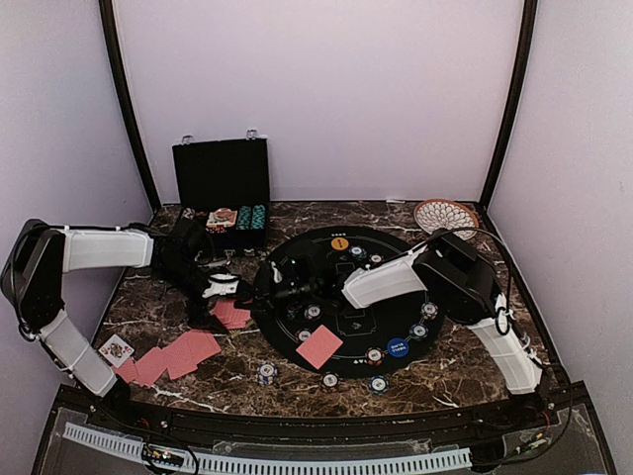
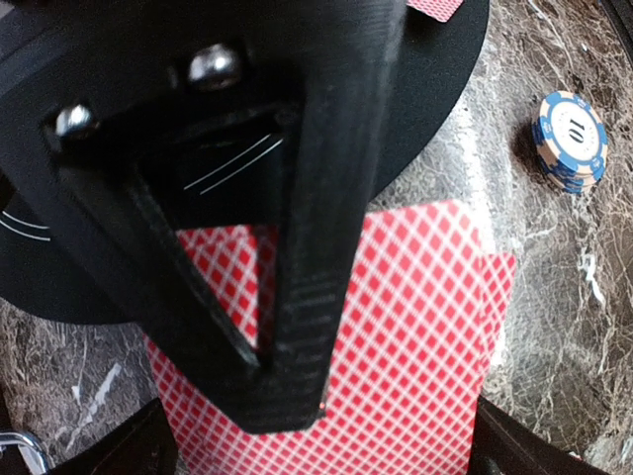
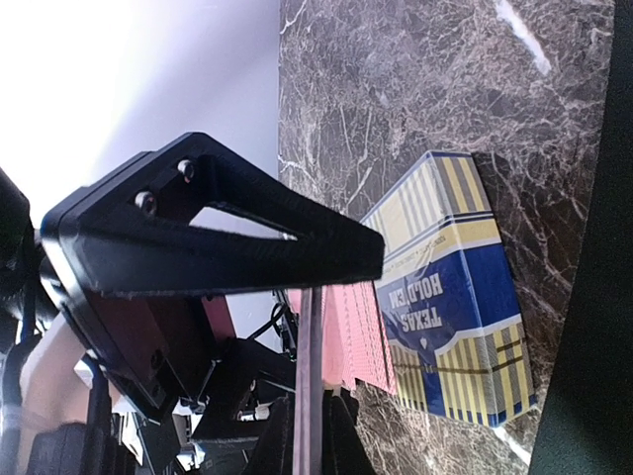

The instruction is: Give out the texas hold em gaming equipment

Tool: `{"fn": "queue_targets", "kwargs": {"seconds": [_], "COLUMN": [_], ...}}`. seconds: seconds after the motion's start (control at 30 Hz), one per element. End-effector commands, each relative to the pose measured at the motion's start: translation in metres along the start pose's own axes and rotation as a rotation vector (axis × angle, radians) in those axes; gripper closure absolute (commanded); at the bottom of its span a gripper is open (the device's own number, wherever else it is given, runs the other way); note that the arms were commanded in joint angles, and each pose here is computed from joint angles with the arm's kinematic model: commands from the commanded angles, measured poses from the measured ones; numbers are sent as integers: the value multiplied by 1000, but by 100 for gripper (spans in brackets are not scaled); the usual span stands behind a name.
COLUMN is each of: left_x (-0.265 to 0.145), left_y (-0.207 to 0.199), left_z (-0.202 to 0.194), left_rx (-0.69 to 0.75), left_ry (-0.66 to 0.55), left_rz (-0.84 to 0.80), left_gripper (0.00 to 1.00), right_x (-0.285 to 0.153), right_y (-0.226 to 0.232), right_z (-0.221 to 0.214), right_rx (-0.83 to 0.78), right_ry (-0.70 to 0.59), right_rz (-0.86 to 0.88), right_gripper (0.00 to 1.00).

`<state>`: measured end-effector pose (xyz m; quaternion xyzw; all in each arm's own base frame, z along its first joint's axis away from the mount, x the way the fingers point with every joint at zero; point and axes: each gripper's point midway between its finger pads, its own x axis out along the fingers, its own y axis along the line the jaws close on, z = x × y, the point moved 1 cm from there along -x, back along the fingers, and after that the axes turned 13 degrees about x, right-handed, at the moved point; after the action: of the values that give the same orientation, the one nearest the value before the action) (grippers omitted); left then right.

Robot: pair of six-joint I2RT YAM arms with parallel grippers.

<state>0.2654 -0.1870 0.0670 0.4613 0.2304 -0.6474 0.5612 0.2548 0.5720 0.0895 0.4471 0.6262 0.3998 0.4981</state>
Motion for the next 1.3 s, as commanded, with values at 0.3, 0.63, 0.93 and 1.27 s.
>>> {"fn": "queue_targets", "kwargs": {"seconds": [0.3,0.63,0.93,1.27], "left_x": [-1,4,2,-10], "left_y": [-19,2,4,15], "left_z": [10,3,19,31], "left_rx": [39,33,30,47], "left_ry": [38,120,125,135], "left_rz": [-53,38,34,58], "left_gripper": [1,8,24,34], "right_x": [-11,-11,-13,-14], "right_y": [25,28,31,31], "right_z": [0,-1,1,0], "right_rx": [-43,-44,-47,-53], "right_ry": [-4,-1,-8,-11], "right_rz": [64,79,93,93], "right_gripper": [100,100,100,99]}}
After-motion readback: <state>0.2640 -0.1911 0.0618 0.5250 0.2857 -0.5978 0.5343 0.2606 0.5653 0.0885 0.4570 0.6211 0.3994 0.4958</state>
